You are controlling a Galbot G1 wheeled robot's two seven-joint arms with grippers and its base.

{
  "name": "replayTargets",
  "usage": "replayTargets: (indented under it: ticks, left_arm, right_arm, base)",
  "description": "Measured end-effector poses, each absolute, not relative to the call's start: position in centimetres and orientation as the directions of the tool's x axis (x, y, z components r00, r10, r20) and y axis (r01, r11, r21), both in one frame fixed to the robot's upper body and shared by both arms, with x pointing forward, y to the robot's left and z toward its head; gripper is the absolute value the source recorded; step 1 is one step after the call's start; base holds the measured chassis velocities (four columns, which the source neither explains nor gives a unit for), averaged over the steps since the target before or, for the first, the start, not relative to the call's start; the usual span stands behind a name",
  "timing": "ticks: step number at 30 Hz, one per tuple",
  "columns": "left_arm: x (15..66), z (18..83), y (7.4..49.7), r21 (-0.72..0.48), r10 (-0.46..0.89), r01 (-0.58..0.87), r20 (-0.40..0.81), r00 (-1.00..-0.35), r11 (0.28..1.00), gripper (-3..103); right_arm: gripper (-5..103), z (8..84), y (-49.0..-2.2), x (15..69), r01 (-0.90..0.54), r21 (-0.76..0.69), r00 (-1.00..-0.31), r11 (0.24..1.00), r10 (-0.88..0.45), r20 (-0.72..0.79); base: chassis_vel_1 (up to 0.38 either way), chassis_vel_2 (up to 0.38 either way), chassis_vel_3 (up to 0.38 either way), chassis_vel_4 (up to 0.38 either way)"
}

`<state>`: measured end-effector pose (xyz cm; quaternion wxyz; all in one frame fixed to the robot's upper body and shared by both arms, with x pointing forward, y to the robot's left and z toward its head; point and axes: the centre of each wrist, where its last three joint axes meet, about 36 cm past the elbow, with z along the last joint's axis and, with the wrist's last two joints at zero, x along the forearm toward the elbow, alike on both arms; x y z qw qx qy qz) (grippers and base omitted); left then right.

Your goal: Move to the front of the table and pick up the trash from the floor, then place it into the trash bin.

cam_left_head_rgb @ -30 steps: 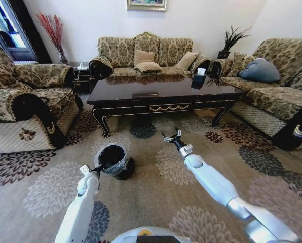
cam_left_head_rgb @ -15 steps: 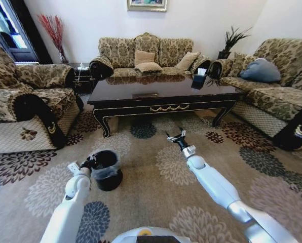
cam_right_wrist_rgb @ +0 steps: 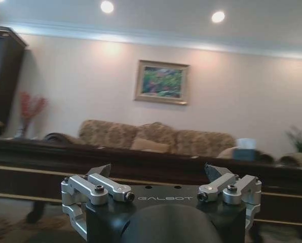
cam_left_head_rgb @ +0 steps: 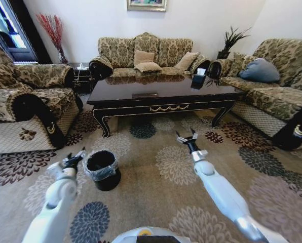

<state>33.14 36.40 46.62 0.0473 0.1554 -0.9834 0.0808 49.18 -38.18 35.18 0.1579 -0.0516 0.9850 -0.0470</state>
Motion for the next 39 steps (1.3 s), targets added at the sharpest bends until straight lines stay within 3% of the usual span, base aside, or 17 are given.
replayTargets:
  ticks: [4, 8, 15, 23, 39]
  left_arm:
    - [31.0, 46.6, 36.6, -0.04, -0.323, -0.326, 0.061, -0.944, 0.945, 100]
    - [27.4, 45.8, 34.8, 0.032, -0.352, -0.351, 0.017, -0.936, 0.936, 100]
    - [26.5, 43.4, 32.5, -0.023, -0.398, -0.398, -0.007, -0.917, 0.917, 100]
    - [26.9, 43.6, 32.7, -0.051, -0.324, -0.321, -0.067, -0.944, 0.946, 100]
    - [27.0, 43.6, 32.8, -0.054, -0.321, -0.318, -0.067, -0.945, 0.947, 100]
  right_arm:
    - [100, 36.1, -39.7, 46.8, -0.017, -0.105, -0.937, 0.994, -0.052, -0.346]
    - [100, 37.5, -39.5, 40.7, 0.035, -0.074, -0.935, 0.997, 0.007, -0.353]
    - [100, 36.6, -35.5, 34.8, 0.065, -0.006, -0.939, 0.998, 0.06, -0.339]
    - [100, 37.9, -34.5, 33.9, 0.023, -0.022, -0.936, 0.999, 0.014, -0.35]
    - [100, 37.8, -34.5, 34.2, 0.018, -0.025, -0.937, 1.0, 0.008, -0.349]
  base:
    - [0.0, 0.0, 0.0, 0.0]
    - [0.0, 0.0, 0.0, 0.0]
    - [0.0, 0.0, 0.0, 0.0]
    - [0.0, 0.0, 0.0, 0.0]
    - [0.004, -0.001, -0.003, 0.013]
